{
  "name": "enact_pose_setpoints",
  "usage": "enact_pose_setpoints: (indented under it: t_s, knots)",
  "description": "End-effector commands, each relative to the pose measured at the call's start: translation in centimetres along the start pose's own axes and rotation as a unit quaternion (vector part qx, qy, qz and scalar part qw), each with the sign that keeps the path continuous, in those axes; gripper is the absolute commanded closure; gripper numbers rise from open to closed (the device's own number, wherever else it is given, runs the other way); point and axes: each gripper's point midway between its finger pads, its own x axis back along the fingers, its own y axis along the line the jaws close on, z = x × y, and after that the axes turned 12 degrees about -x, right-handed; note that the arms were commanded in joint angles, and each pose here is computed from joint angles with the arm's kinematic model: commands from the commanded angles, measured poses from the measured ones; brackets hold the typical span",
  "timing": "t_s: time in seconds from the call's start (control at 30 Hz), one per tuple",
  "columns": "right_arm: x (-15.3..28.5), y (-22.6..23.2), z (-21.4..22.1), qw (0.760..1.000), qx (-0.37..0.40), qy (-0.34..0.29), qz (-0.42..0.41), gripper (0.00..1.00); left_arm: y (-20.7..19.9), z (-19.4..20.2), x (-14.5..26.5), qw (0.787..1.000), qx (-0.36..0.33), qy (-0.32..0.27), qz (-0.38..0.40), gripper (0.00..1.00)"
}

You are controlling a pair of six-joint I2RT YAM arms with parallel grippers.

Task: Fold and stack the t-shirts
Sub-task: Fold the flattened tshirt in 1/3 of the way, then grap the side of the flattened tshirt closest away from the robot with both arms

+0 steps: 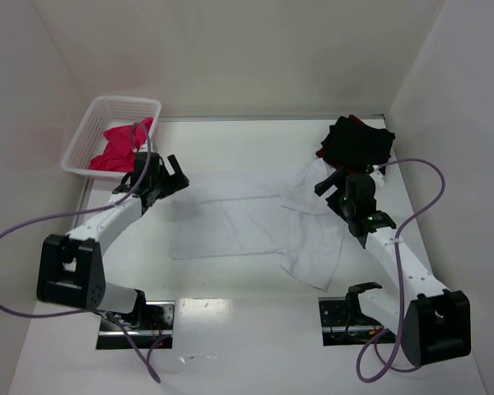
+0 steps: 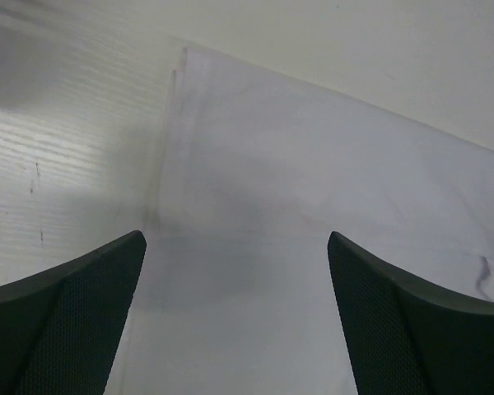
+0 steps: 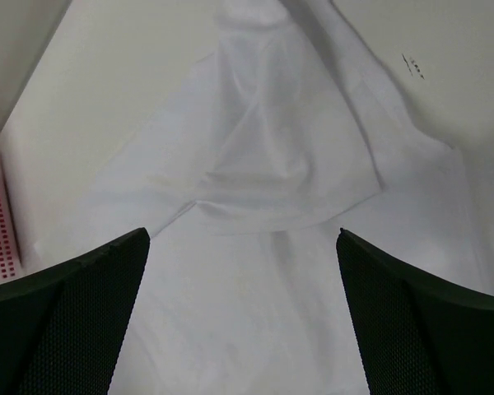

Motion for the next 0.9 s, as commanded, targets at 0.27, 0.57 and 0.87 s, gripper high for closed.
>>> enact_pose_setpoints:
  t_s: [0.27, 0.57, 0.87]
  knots:
    - [1.5, -4.0, 2.2, 0.999, 0.005, 0.032, 0.038, 0.0, -1.5, 6.5, 6.0, 0.996, 0.053, 0.052, 0.05, 0.01]
    - [1.0, -3.3, 1.9, 0.999, 0.005, 0.03, 0.037, 0.0, 1.1, 12.3, 7.2, 0.986, 0.133, 0.101, -0.017, 0.01]
    - [-0.1, -3.7, 2.0, 0.998, 0.002, 0.033, 0.059, 0.0, 4.0, 13.7, 10.2, 0.978, 0.194, 0.055, -0.059, 0.01]
